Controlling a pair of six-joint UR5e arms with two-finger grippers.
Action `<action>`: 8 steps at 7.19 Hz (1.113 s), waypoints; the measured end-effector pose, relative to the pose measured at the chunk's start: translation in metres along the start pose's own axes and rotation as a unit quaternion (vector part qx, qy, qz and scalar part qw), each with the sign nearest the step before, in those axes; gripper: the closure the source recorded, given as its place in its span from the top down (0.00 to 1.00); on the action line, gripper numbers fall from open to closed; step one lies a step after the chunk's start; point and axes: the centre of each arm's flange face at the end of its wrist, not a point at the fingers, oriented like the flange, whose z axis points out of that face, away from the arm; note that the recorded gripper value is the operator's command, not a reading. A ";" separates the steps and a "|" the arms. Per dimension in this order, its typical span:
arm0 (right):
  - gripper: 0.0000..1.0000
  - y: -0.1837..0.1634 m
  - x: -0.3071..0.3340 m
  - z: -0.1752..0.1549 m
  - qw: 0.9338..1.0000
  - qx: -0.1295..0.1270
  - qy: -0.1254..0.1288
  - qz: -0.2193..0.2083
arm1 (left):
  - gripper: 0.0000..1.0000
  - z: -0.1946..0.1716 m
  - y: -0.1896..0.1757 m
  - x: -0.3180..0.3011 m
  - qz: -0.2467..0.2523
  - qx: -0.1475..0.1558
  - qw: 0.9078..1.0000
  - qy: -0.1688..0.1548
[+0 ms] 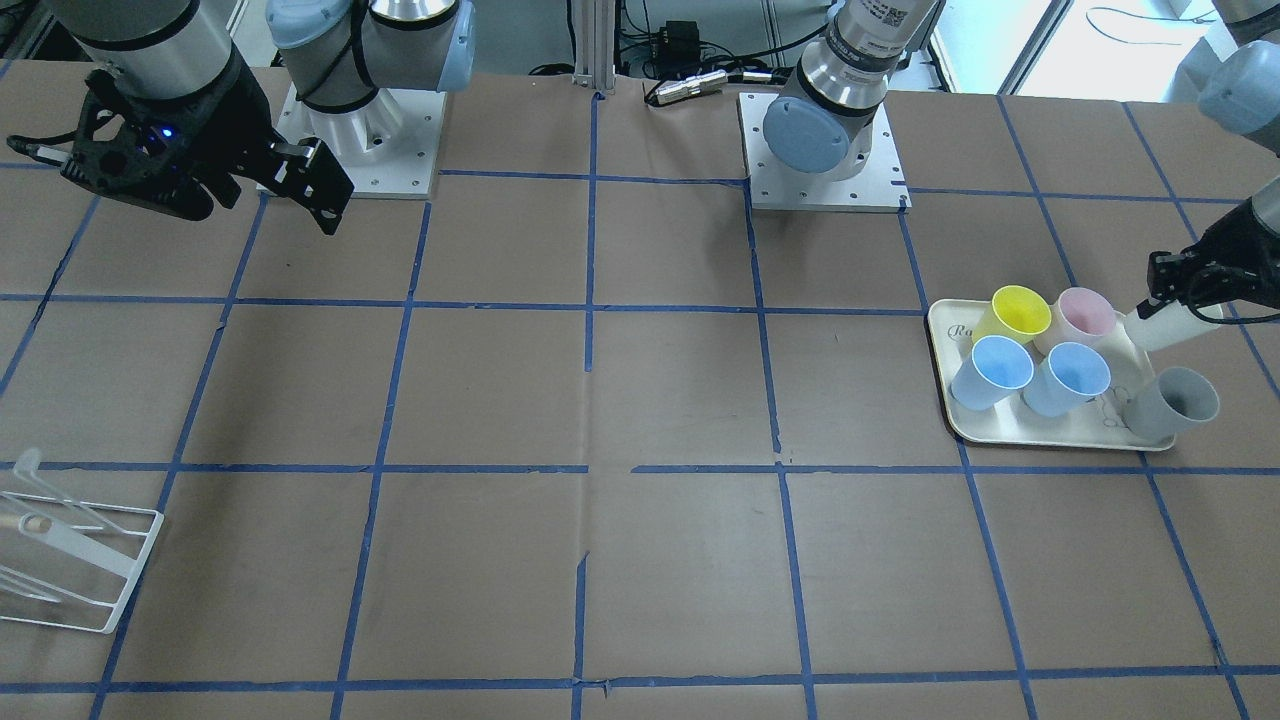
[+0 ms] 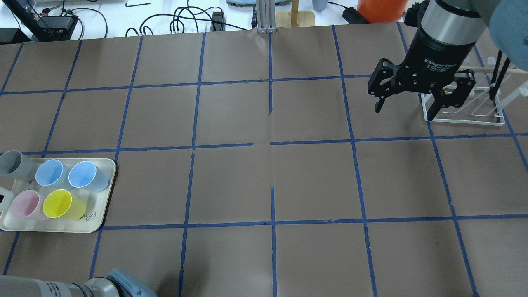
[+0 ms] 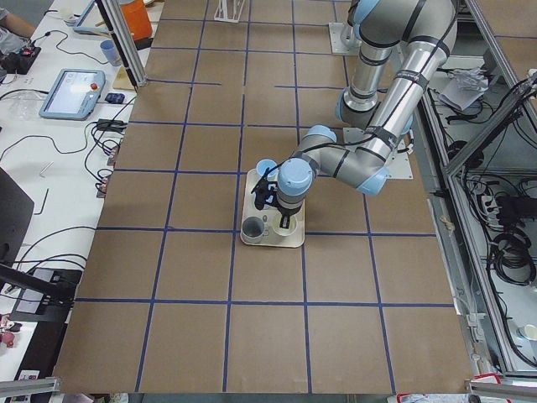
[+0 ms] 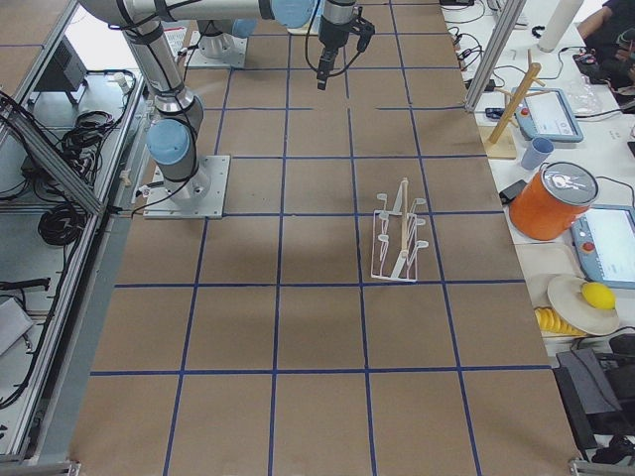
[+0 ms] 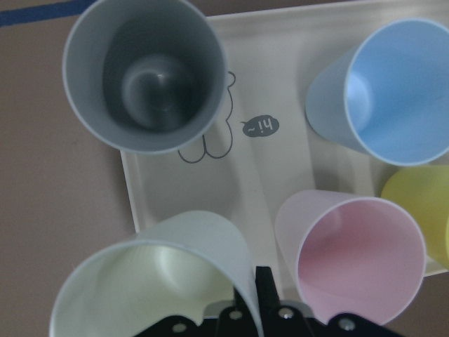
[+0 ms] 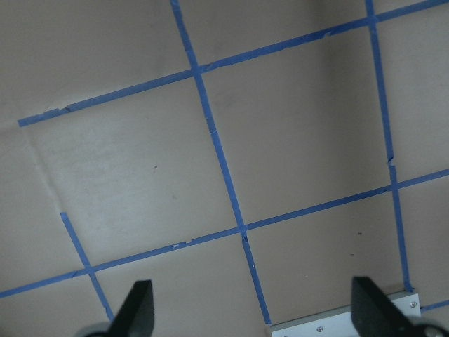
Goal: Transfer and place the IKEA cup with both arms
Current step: 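Lower the white cup onto the tray with the left gripper while the right arm returns, then open the left gripper and raise it away from the tray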
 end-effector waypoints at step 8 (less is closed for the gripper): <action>1.00 -0.015 -0.005 0.011 0.999 0.044 -0.008 -0.004 | 0.97 -0.007 -0.002 -0.004 0.000 -0.001 1.000 -0.006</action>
